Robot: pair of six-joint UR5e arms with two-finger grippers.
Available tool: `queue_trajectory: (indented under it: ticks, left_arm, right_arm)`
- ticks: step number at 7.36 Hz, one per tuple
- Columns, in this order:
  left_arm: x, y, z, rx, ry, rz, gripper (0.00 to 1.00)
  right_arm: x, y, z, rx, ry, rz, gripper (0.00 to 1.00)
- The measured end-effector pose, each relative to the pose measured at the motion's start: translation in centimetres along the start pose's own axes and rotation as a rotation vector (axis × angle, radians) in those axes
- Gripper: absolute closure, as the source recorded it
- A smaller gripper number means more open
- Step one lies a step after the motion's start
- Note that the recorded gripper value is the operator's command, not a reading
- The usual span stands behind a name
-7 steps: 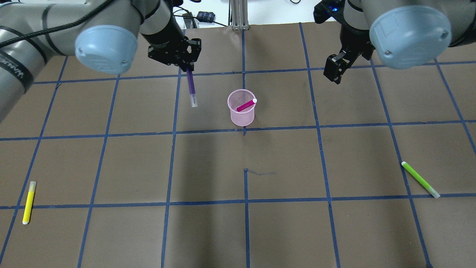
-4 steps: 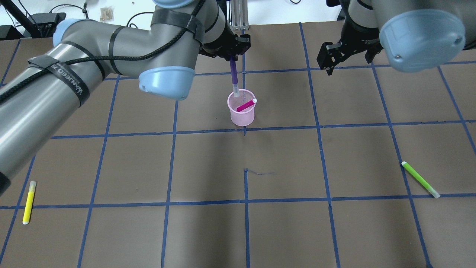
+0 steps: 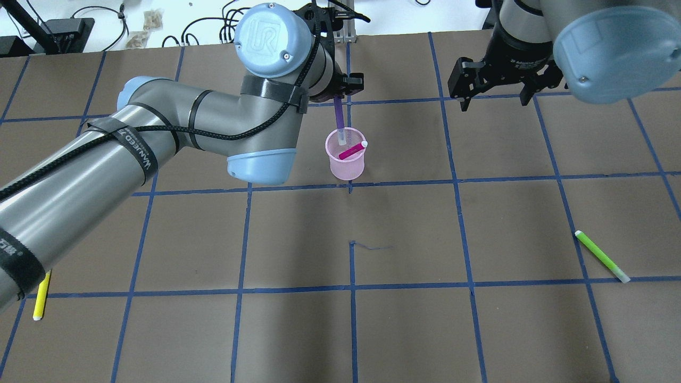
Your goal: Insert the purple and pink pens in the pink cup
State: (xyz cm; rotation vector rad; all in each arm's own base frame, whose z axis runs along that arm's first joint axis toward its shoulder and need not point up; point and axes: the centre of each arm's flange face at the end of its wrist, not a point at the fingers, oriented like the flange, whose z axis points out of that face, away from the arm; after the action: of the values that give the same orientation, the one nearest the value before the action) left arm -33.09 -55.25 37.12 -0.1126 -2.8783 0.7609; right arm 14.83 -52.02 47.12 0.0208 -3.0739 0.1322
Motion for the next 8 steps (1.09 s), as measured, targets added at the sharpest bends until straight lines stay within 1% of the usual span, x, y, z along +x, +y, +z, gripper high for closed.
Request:
queue_trajectory:
  ticks: [3,6,7,8]
  left_arm:
    - [-0.2,0.3,2.1,0.031,0.007,0.006,1.00]
    - [-0.8,2.1,4.8,0.050,0.008,0.010,1.00]
    - [-1.0,2.5,5.1,0.051,0.008,0.009,0.98]
    - [-1.0,2.8,5.3,0.047,0.009,0.007,0.87]
  right_arm:
    - [-0.3,0.5,-0.3,-0.002,-0.016,0.004,0.00]
    - [-0.6,0.4,-0.5,0.007,-0.039,0.006,0.00]
    - [-0.6,0.4,-0.5,0.007,-0.040,0.004,0.00]
    - [-0.6,0.4,-0.6,0.009,-0.041,0.002,0.00]
